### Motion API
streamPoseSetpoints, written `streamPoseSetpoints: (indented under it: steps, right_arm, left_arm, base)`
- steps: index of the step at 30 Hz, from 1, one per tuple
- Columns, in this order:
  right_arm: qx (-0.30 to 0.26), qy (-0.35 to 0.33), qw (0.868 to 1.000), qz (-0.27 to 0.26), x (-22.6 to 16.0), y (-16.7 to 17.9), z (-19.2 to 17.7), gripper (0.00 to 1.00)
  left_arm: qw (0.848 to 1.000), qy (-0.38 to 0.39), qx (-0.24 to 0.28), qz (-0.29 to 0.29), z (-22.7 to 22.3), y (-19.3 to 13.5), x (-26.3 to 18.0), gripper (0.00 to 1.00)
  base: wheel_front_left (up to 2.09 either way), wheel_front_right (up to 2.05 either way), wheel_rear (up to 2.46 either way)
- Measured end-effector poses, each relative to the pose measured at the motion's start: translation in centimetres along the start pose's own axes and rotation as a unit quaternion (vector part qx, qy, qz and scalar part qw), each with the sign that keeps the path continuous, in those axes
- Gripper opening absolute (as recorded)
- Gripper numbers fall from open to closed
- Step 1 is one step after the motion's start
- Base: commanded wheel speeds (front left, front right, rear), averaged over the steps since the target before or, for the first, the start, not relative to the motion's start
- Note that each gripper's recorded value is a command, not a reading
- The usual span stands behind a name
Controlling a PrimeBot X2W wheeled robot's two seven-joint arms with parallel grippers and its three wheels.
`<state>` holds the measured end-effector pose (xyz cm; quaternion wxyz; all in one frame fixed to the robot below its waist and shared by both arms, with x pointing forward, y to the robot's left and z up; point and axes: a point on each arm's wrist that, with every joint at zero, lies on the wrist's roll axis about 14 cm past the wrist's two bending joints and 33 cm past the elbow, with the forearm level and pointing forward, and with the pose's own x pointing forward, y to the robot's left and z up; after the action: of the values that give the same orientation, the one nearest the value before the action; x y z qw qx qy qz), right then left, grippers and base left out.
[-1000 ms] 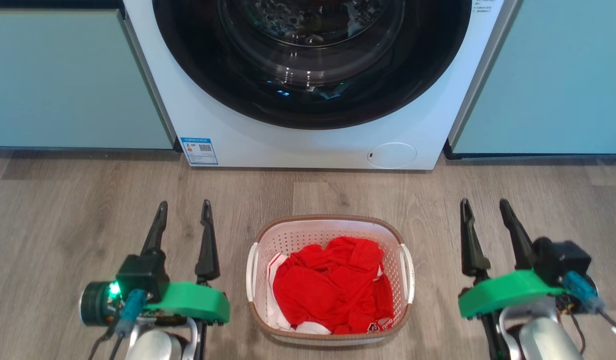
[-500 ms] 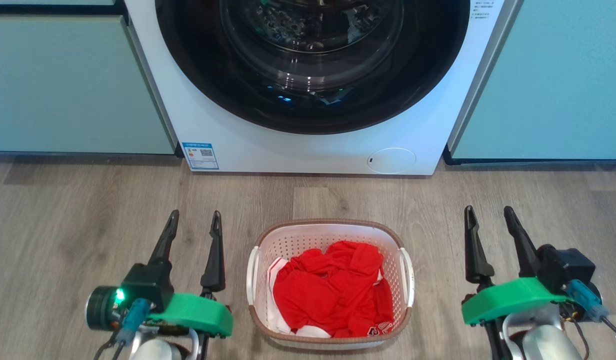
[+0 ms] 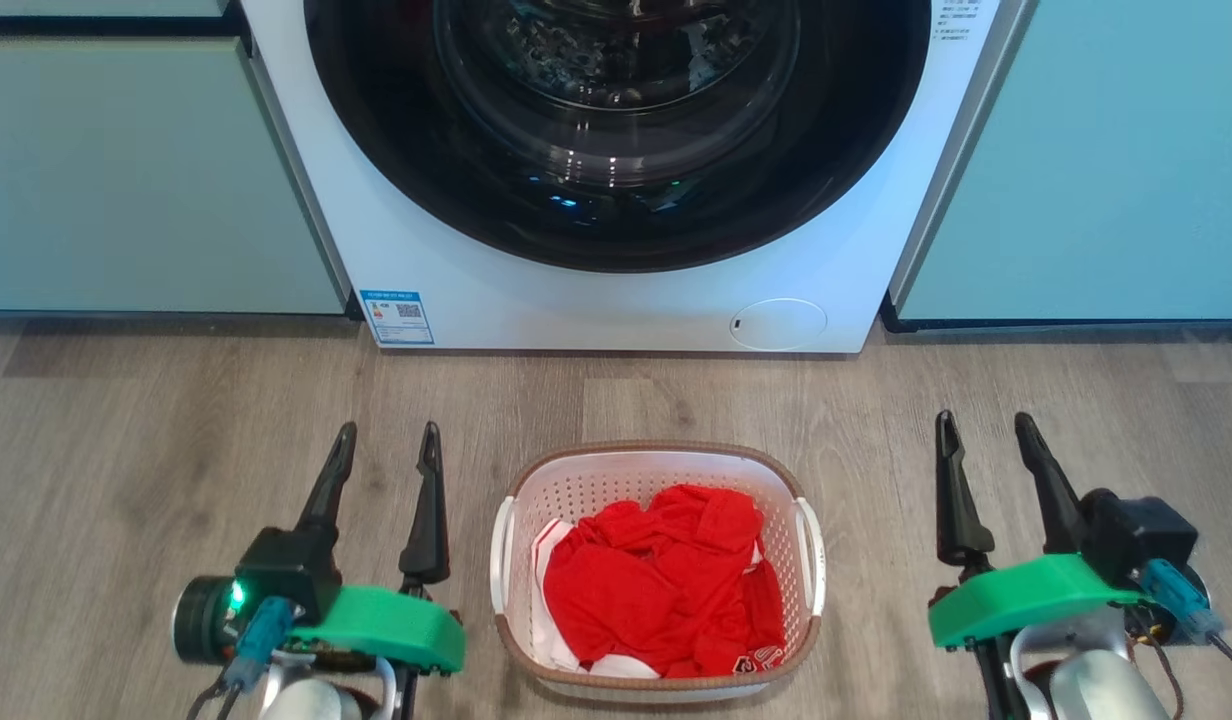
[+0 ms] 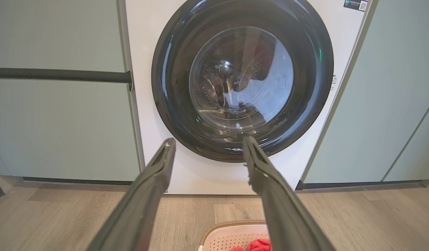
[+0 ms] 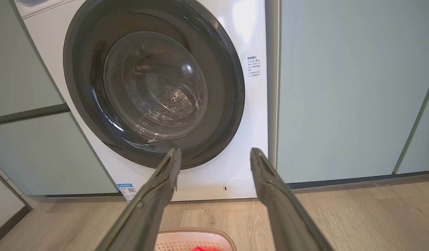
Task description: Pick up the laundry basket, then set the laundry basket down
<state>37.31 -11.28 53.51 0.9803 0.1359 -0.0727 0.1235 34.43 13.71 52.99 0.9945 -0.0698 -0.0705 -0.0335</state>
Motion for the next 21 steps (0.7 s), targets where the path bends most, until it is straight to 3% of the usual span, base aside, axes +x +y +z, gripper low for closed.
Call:
streamPoseSetpoints:
  steps: [6, 7, 14, 21]
  right_arm:
    - [0.003, -0.001, 1.000, -0.004, 0.0, -0.2, 0.1, 1.00]
    - [0.003, -0.001, 1.000, -0.003, 0.0, -0.2, 0.0, 0.00]
    - [0.017, 0.059, 0.998, -0.021, -1.8, -0.8, -3.7, 0.00]
    - [0.054, 0.063, 0.996, -0.037, -2.0, -1.3, -3.9, 0.00]
  left_arm:
    - [1.000, 0.002, -0.002, 0.001, -0.1, 0.0, -0.2, 1.00]
    - [1.000, 0.002, -0.003, 0.002, -0.1, 0.1, -0.2, 0.00]
    - [0.997, 0.074, -0.013, 0.014, -4.3, 0.6, -2.4, 0.00]
    - [0.995, 0.086, -0.053, 0.024, -4.8, 0.9, -2.6, 0.00]
  base:
    - [0.00, 0.00, 0.00]
    - [0.00, 0.00, 0.00]
    - [0.00, 0.00, 0.00]
    - [0.00, 0.00, 0.00]
